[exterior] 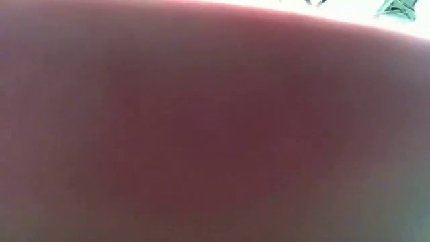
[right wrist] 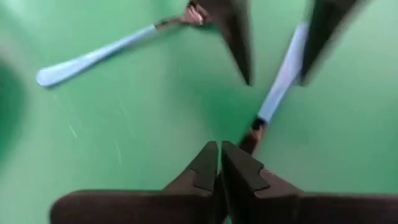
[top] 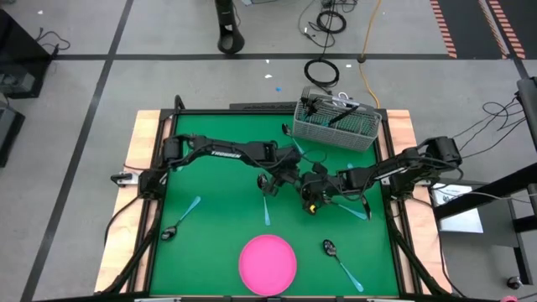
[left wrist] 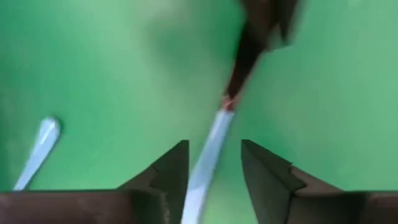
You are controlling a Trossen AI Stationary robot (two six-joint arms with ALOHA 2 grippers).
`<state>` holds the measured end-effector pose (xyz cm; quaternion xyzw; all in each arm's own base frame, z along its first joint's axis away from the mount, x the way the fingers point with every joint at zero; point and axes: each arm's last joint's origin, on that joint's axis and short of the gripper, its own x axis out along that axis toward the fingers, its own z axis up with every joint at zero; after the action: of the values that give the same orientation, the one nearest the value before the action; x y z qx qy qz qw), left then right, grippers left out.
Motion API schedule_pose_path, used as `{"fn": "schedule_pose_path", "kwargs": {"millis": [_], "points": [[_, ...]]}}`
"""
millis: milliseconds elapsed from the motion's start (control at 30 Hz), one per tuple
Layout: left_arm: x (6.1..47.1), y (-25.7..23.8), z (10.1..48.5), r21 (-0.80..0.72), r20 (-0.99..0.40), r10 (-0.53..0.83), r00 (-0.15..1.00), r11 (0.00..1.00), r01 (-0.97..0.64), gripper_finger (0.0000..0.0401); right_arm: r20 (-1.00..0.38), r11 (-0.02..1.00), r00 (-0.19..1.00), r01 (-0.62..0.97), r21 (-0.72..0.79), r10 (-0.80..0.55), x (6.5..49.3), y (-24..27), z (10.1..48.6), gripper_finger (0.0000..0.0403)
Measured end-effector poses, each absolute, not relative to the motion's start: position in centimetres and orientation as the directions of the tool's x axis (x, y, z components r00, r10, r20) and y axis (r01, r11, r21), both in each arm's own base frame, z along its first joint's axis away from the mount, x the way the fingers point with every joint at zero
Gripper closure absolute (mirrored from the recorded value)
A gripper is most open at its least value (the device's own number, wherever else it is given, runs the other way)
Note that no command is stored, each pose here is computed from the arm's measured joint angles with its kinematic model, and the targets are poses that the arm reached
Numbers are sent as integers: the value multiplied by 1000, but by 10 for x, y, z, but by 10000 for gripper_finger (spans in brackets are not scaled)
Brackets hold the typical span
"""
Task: Sort silverware
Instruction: Put the blue knife into the utensil holder
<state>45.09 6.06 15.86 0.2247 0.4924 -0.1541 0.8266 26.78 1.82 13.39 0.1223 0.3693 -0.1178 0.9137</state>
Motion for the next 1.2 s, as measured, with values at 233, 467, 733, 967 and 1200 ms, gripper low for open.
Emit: {"fn": "schedule_pose_path", "kwargs": {"millis": [233, 467, 733, 967, 1200], "points": [[437, 80, 158, 103, -918, -108, 383, 865, 492, 222, -661, 937, 721, 342, 77, -209, 271, 16, 136, 297], [435, 91, 158, 95, -911, -123, 394, 867, 489, 222, -650, 923, 709, 385, 32, -273, 279, 15, 119, 245], [438, 92, 158, 133, -902, -119, 416, 838, 529, 221, -675, 913, 680, 407, 21, -287, 286, 17, 88, 254], [437, 97, 154, 130, -904, -116, 411, 841, 525, 221, -697, 919, 661, 395, 10, -277, 285, 19, 84, 325], [438, 93, 142, 93, -909, -168, 382, 812, 576, 221, -707, 930, 658, 367, 2, -258, 284, 19, 84, 389]]}}
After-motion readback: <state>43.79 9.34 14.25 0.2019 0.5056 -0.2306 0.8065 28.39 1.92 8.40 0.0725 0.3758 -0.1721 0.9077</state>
